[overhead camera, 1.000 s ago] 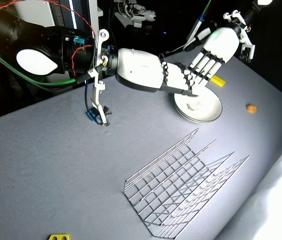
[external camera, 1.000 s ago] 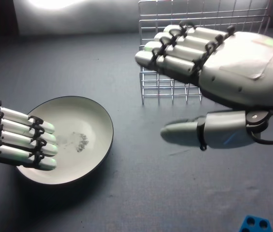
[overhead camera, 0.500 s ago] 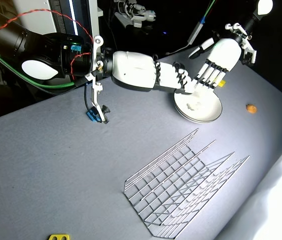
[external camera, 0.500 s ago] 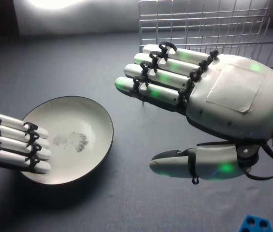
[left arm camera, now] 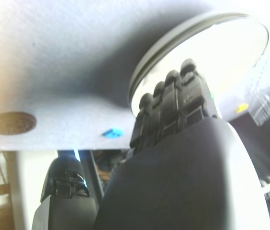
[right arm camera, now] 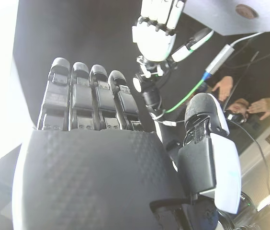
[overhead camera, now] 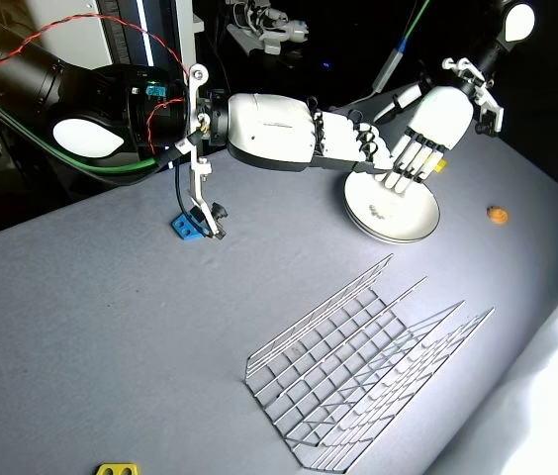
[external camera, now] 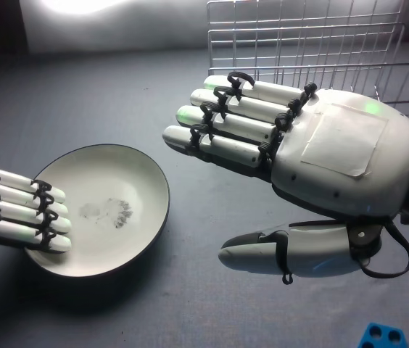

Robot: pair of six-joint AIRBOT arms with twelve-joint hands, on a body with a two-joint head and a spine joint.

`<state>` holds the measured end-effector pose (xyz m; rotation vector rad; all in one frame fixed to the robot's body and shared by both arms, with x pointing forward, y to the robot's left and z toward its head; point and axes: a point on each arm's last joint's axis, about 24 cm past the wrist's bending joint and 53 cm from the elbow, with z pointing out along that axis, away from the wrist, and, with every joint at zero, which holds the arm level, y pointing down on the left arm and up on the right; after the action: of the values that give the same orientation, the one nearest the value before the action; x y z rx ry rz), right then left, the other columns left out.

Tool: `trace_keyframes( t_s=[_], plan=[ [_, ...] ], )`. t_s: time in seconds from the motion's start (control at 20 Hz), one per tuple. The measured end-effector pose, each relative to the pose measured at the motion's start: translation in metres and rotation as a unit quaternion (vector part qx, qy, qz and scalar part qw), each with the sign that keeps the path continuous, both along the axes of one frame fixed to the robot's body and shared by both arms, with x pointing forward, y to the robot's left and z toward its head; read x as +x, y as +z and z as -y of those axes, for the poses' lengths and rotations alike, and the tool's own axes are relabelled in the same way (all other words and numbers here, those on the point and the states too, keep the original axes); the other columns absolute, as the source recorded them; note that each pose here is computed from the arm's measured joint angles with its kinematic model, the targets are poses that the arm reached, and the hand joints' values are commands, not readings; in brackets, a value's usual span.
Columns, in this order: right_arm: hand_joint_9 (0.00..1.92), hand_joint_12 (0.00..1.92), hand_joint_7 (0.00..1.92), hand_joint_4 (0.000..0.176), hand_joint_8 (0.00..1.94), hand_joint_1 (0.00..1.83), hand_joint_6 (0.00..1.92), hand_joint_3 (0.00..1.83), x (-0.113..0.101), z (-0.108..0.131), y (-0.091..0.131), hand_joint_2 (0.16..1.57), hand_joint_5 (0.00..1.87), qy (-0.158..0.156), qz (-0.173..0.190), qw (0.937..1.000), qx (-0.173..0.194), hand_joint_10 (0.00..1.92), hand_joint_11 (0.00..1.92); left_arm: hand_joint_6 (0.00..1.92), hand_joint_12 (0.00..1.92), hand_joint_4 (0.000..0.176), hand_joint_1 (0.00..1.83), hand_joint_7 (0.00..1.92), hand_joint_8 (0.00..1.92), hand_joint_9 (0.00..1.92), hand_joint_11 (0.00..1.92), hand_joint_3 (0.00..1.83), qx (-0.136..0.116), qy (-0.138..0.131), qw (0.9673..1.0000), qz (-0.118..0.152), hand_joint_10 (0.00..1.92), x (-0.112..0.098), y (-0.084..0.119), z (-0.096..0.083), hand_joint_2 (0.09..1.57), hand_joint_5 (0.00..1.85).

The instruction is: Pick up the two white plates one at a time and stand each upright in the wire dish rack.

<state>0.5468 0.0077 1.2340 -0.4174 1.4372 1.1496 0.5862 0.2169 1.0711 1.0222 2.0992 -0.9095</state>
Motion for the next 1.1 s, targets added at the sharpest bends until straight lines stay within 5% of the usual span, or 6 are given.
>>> trace_keyframes(
  t_s=[0.65, 1.1],
  plan=[
    [0.00, 0.00, 0.00, 0.000, 0.00, 0.00, 0.01, 0.00, -0.005, -0.001, 0.002, 1.18, 0.03, 0.007, 0.015, 0.9999, -0.001, 0.00, 0.00, 0.00, 0.00, 0.000, 0.00, 0.00, 0.00, 0.00, 0.00, 0.00, 0.008, 0.020, 0.9998, 0.000, 0.00, 0.012, -0.010, -0.007, 1.11, 0.00],
    [0.00, 0.00, 0.00, 0.000, 0.00, 0.00, 0.00, 0.01, -0.011, -0.008, -0.012, 1.21, 0.00, 0.013, 0.044, 0.9982, -0.038, 0.00, 0.00, 0.00, 0.00, 0.000, 0.00, 0.00, 0.00, 0.00, 0.00, 0.00, -0.029, 0.007, 0.9992, -0.026, 0.00, -0.010, -0.010, 0.040, 1.10, 0.00]
  ],
)
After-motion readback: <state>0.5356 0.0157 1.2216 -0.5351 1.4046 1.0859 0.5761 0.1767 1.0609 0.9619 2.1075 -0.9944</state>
